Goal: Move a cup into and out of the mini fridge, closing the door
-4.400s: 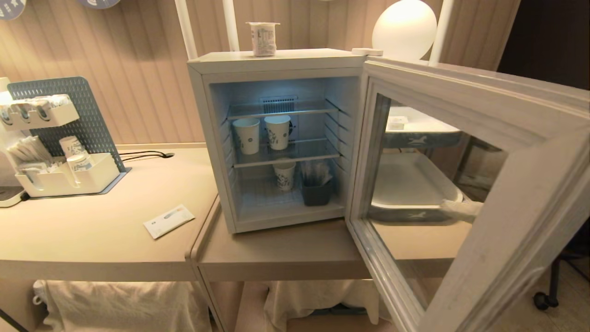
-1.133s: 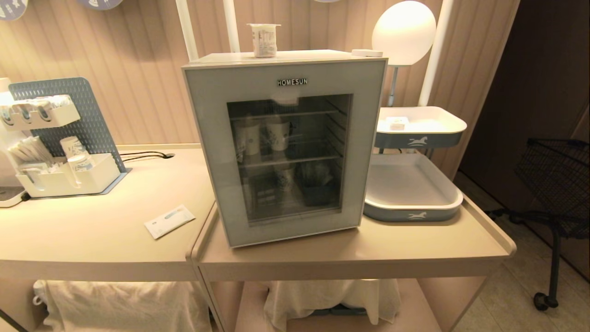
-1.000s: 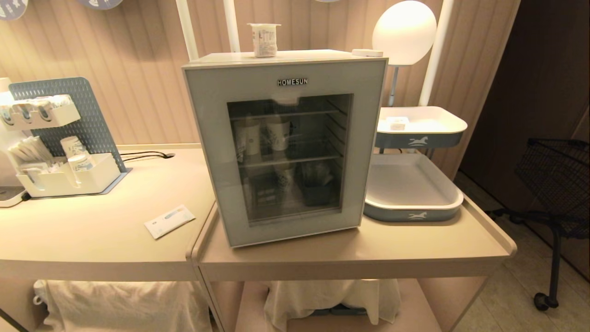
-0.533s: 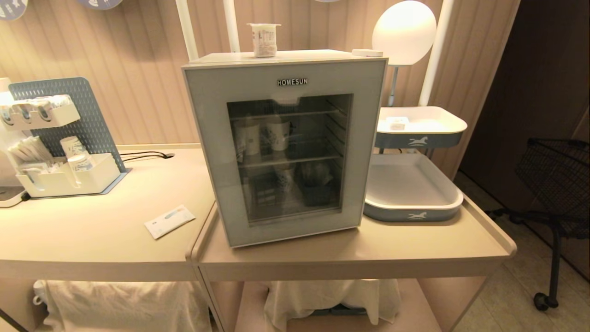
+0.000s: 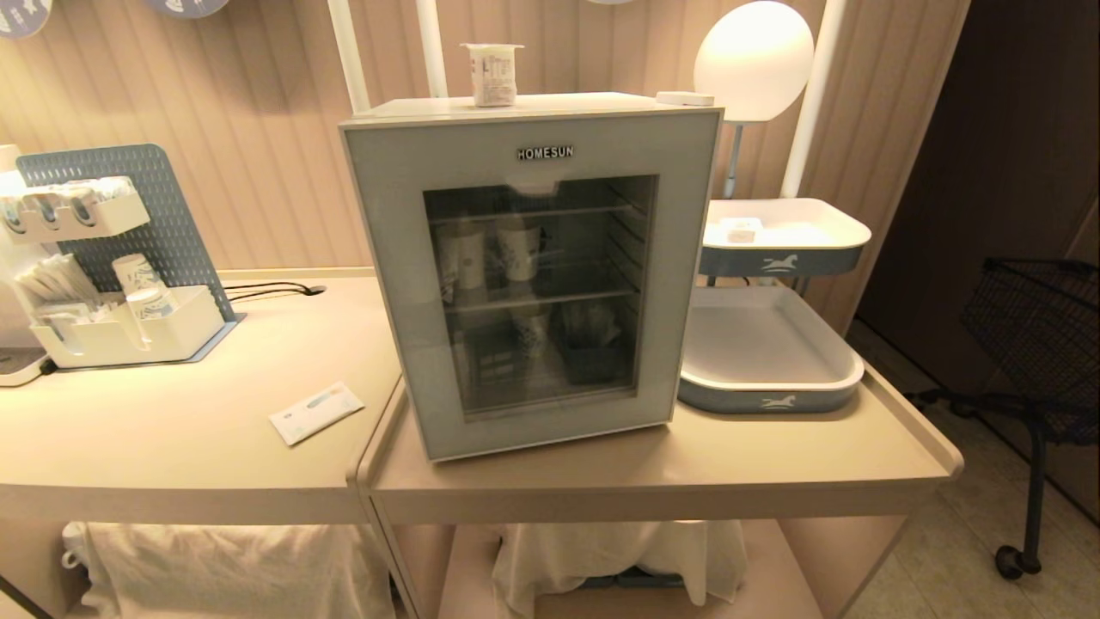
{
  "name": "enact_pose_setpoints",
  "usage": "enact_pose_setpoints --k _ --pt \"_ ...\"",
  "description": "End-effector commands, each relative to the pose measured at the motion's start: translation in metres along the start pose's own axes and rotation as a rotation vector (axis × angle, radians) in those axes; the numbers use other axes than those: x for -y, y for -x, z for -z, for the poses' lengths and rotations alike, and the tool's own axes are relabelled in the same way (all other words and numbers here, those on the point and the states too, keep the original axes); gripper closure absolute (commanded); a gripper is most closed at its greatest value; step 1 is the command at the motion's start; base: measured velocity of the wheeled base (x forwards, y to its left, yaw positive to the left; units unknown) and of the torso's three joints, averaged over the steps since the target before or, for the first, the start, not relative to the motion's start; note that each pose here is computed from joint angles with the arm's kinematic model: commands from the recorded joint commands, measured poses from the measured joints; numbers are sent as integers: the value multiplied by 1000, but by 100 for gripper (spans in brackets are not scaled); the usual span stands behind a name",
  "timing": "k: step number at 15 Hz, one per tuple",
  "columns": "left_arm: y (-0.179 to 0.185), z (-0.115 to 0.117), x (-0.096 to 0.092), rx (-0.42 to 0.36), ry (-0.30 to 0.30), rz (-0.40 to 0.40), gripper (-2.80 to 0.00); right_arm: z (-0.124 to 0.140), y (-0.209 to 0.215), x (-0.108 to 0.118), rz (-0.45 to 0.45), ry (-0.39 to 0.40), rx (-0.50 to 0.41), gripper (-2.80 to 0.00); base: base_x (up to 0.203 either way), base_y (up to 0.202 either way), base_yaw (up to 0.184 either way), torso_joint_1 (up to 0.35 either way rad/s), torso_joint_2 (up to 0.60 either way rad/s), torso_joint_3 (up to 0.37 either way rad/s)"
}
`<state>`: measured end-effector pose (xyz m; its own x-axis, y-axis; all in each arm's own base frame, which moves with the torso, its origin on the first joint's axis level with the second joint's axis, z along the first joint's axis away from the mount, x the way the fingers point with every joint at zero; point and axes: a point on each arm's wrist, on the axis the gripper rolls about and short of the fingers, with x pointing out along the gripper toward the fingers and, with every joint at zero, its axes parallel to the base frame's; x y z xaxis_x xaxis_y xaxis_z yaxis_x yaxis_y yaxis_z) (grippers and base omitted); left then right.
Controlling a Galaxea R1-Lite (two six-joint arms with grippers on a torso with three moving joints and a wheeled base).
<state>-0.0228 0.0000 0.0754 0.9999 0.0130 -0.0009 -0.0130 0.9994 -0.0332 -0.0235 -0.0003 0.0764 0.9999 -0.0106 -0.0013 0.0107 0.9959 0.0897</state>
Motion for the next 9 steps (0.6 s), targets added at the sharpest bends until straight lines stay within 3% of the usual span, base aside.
enact_pose_setpoints --k 1,9 --pt "0 0 0 -2 1 -1 0 0 0 0 0 -1 -2 0 0 0 0 0 0 0" --pt "0 0 0 -2 -1 -1 0 0 0 0 2 -5 0 0 0 0 0 0 0 0"
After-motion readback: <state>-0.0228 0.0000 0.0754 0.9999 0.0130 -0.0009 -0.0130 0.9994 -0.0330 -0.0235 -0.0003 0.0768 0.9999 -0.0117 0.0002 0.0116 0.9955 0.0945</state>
